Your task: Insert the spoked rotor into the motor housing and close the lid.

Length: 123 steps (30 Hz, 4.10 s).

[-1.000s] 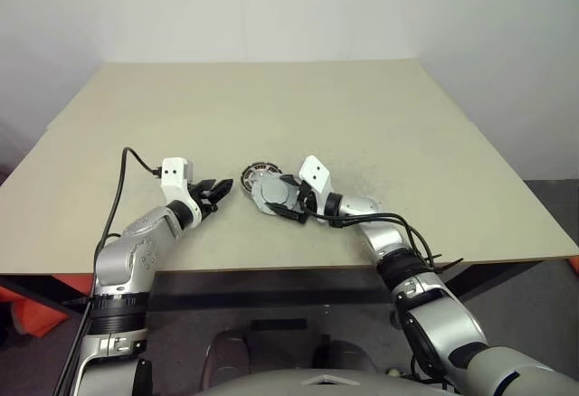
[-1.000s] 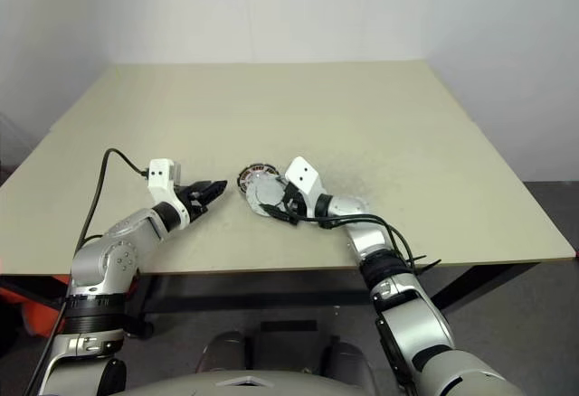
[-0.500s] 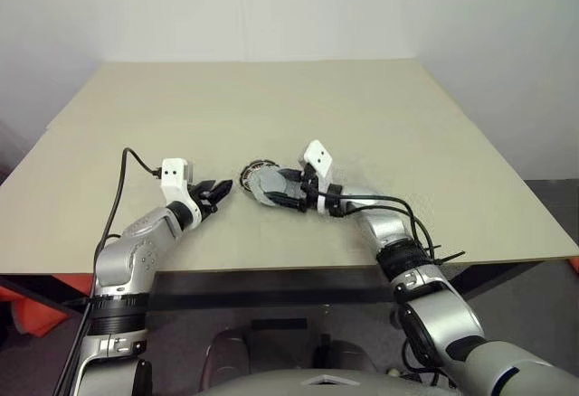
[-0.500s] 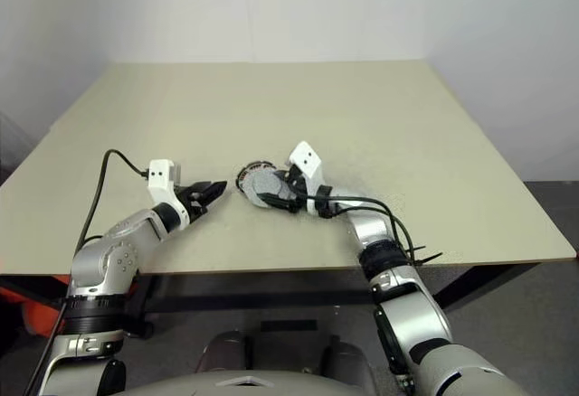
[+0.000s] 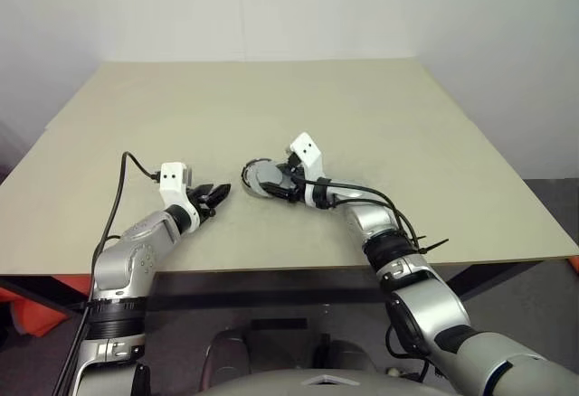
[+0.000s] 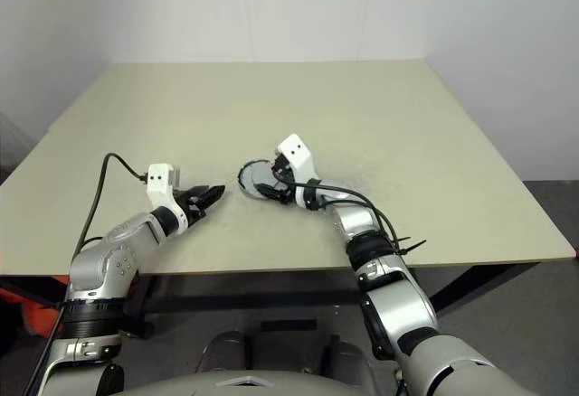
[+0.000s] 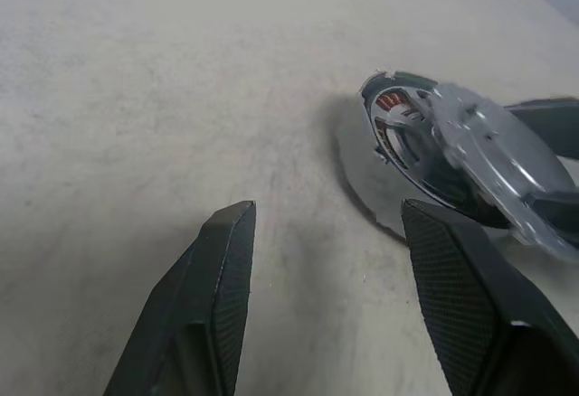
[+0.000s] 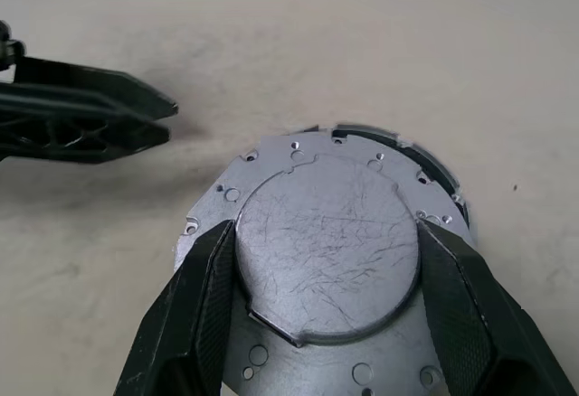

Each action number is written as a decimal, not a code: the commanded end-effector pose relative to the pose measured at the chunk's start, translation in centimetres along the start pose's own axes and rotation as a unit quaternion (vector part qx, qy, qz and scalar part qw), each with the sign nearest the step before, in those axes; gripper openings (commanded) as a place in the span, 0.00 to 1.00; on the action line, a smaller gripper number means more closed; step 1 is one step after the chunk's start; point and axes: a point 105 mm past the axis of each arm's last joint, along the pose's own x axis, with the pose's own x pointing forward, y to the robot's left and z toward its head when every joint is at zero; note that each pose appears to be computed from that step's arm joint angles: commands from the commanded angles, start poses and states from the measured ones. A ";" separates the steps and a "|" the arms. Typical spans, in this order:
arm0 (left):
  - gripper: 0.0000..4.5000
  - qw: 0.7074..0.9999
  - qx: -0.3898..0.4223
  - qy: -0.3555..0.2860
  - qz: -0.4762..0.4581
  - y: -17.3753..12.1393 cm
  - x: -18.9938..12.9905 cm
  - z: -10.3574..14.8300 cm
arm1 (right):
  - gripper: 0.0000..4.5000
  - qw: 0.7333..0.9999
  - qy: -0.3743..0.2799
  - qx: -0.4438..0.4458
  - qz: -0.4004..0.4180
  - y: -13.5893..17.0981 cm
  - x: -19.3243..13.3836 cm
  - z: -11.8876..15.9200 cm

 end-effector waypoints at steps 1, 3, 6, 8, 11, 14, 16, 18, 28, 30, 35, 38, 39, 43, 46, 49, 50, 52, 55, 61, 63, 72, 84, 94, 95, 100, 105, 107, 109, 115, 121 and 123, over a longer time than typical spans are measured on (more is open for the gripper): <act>0.60 1.000 0.019 -0.024 0.000 -0.1 -0.5 1.5 | 0.66 0.999 -0.028 -0.019 0.002 0.0 0.4 3.0; 0.60 1.000 0.019 -0.024 0.001 0.0 -0.6 1.5 | 0.66 0.999 -0.033 -0.021 0.011 0.5 0.5 4.0; 0.60 1.000 0.019 -0.023 0.002 0.0 -0.6 1.4 | 0.66 0.999 -0.033 -0.031 0.021 1.2 0.7 5.0; 0.60 1.000 0.018 -0.023 0.003 0.0 -0.6 1.4 | 0.66 0.999 -0.027 -0.035 0.021 1.5 0.9 5.1; 0.60 1.000 0.018 -0.022 0.004 0.0 -0.6 1.3 | 0.66 0.999 -0.014 -0.042 0.005 1.4 1.3 4.8; 0.60 1.000 0.017 -0.021 0.006 0.0 -0.7 1.3 | 0.66 0.999 -0.002 -0.035 -0.008 1.2 1.9 4.6; 0.60 1.000 0.017 -0.021 0.007 0.1 -0.7 1.2 | 0.66 0.999 0.011 -0.037 -0.023 1.0 2.4 4.3; 0.60 1.000 0.017 -0.021 0.007 0.1 -0.8 1.2 | 0.66 0.998 0.025 -0.037 -0.034 0.9 2.9 3.8; 0.60 1.000 0.018 -0.021 0.012 0.2 -0.9 1.2 | 0.66 0.997 0.049 -0.052 -0.032 0.9 3.7 2.3; 0.60 1.000 0.018 -0.021 0.012 0.2 -1.0 1.2 | 0.66 0.997 0.051 -0.050 -0.032 0.8 3.7 2.2; 0.60 1.000 0.017 -0.020 0.013 0.2 -1.0 1.1 | 0.66 0.997 0.054 -0.038 -0.035 0.6 3.7 2.1; 0.60 1.000 0.018 -0.019 0.013 0.2 -1.0 1.0 | 0.66 0.997 0.057 -0.022 -0.042 0.5 3.9 2.1; 0.60 1.000 0.018 -0.019 0.013 0.2 -1.0 1.0 | 0.66 0.997 0.059 -0.019 -0.044 0.4 4.0 2.0; 0.60 1.000 0.018 -0.018 0.014 0.2 -1.1 1.0 | 0.66 0.996 0.066 -0.013 -0.052 0.2 4.2 1.9; 0.60 1.000 0.018 -0.018 0.014 0.1 -1.1 0.9 | 0.66 0.996 0.069 -0.016 -0.061 0.0 4.4 1.9; 0.60 1.000 0.018 -0.017 0.014 0.1 -1.1 0.8 | 0.66 0.995 0.074 -0.023 -0.059 -0.1 4.3 1.6; 0.60 1.000 0.018 -0.017 0.014 0.1 -1.1 0.8 | 0.66 0.995 0.076 -0.025 -0.059 -0.1 4.3 1.5; 0.60 1.000 0.018 -0.017 0.015 0.1 -1.2 0.8 | 0.66 0.994 0.080 -0.025 -0.064 -0.3 4.2 1.3; 0.60 1.000 0.017 -0.016 0.015 0.1 -1.2 0.7 | 0.66 0.993 0.087 -0.014 -0.081 -1.0 3.9 0.8; 0.60 1.000 0.017 -0.014 0.015 0.0 -1.1 0.6 | 0.66 0.992 0.091 -0.002 -0.087 -1.1 4.0 0.6; 0.60 1.000 0.017 -0.014 0.015 0.0 -1.1 0.6 | 0.66 0.992 0.093 -0.005 -0.082 -1.1 4.0 0.6; 0.60 1.000 0.016 -0.016 0.015 0.1 -1.0 0.8 | 0.66 0.985 0.164 -0.005 -0.061 -0.4 3.1 -3.5; 0.60 1.000 0.015 -0.016 0.015 0.0 -1.0 0.8 | 0.66 0.977 0.204 -0.014 -0.069 -1.6 1.7 -5.2; 0.60 0.992 -0.083 -0.094 0.009 -0.4 0.4 4.3 | 0.66 0.975 0.212 -0.015 -0.059 -1.5 1.6 -5.4; 0.56 0.989 -0.104 -0.102 0.008 -0.4 0.9 4.8 | 0.66 0.975 0.212 -0.016 -0.058 -1.5 1.6 -5.3; 0.24 0.979 -0.176 -0.100 -0.008 -0.7 3.4 5.5 | 0.66 0.976 0.210 -0.020 -0.057 -1.4 1.7 -5.1; 0.01 0.973 -0.221 -0.056 -0.030 -1.3 6.0 4.2 | 0.66 0.977 0.205 -0.023 -0.061 -1.6 1.7 -4.7; 0.01 0.971 -0.233 -0.031 -0.045 -1.9 6.8 3.5 | 0.66 0.977 0.204 -0.023 -0.062 -1.7 1.7 -4.7; 0.01 0.969 -0.240 -0.013 -0.057 -2.4 7.2 3.1 | 0.66 0.977 0.203 -0.023 -0.063 -1.8 1.6 -4.7; 0.01 0.967 -0.251 0.029 -0.030 -1.8 7.0 0.8 | 0.66 0.977 0.198 -0.021 -0.076 -2.4 1.4 -4.4; 0.01 0.965 -0.257 0.046 -0.021 -1.7 6.3 -0.5 | 0.66 0.979 0.189 -0.019 -0.071 -2.4 1.5 -4.0; 0.01 0.965 -0.257 0.047 -0.021 -1.8 6.2 -0.6 | 0.66 0.982 0.179 -0.013 -0.058 -2.2 1.6 -3.6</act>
